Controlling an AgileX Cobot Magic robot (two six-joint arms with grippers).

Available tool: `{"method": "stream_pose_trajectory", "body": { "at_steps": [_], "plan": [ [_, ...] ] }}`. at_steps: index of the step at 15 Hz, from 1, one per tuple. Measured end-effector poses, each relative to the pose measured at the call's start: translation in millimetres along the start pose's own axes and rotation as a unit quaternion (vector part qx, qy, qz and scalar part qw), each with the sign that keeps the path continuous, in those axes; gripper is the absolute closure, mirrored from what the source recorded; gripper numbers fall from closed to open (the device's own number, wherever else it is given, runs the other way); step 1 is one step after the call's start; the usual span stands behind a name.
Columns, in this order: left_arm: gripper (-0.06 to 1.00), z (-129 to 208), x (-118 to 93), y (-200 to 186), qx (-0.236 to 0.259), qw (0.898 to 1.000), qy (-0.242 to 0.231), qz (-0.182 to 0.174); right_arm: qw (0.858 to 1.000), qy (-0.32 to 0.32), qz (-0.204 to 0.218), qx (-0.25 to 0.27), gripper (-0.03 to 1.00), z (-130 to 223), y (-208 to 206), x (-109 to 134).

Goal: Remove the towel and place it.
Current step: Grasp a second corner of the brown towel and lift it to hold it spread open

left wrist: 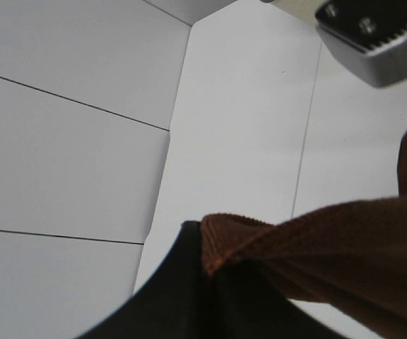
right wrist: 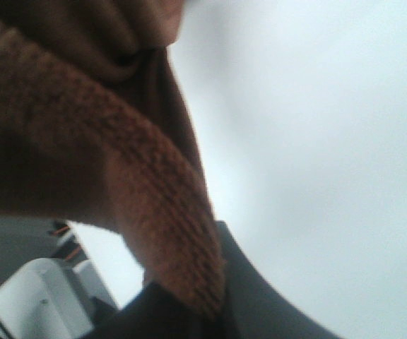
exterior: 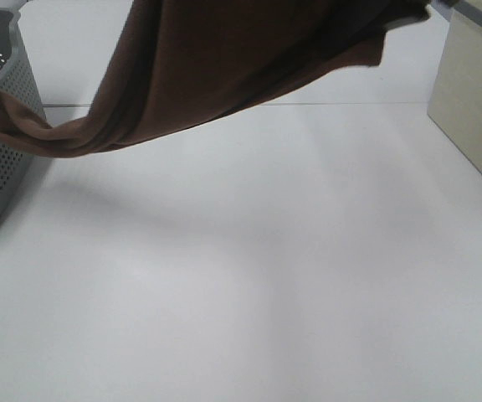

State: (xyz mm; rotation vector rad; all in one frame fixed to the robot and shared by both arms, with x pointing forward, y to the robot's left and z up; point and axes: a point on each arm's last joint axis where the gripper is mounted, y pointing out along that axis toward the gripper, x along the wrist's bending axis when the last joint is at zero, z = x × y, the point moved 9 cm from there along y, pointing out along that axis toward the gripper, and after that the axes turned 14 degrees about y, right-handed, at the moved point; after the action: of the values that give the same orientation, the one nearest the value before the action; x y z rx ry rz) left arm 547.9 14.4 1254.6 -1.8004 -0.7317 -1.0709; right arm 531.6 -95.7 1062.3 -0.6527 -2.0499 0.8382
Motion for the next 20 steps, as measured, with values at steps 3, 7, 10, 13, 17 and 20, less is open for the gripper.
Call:
{"method": "stream_pose_trajectory", "body": {
  "at_steps": [3, 7, 10, 13, 17, 20],
  "plan": [
    [0.94, 34, 23, 11, 0.019, 0.999, -0.035, -0.033, 0.983, -0.008, 0.175, -0.061, 0.96, -58, -72, -23],
    [0.94, 64, 40, 40, 0.005, 0.994, -0.096, -0.059, 0.967, -0.036, 0.227, -0.111, 0.96, -104, -92, -35],
    [0.94, 83, 52, 75, 0.001, 0.989, -0.105, -0.101, 0.942, -0.065, 0.275, -0.183, 0.96, -148, -108, -47],
    [0.94, 94, 74, 92, -0.021, 0.98, -0.103, -0.167, 0.903, -0.104, 0.292, -0.298, 0.96, -193, -133, -41],
    [0.94, 105, 106, 93, -0.057, 0.958, -0.095, -0.263, 0.86, -0.123, 0.283, -0.407, 0.96, -231, -148, -36],
    [0.94, 128, 114, 108, -0.062, 0.946, -0.099, -0.301, 0.841, -0.124, 0.275, -0.448, 0.96, -250, -141, -42]
  ]
}}
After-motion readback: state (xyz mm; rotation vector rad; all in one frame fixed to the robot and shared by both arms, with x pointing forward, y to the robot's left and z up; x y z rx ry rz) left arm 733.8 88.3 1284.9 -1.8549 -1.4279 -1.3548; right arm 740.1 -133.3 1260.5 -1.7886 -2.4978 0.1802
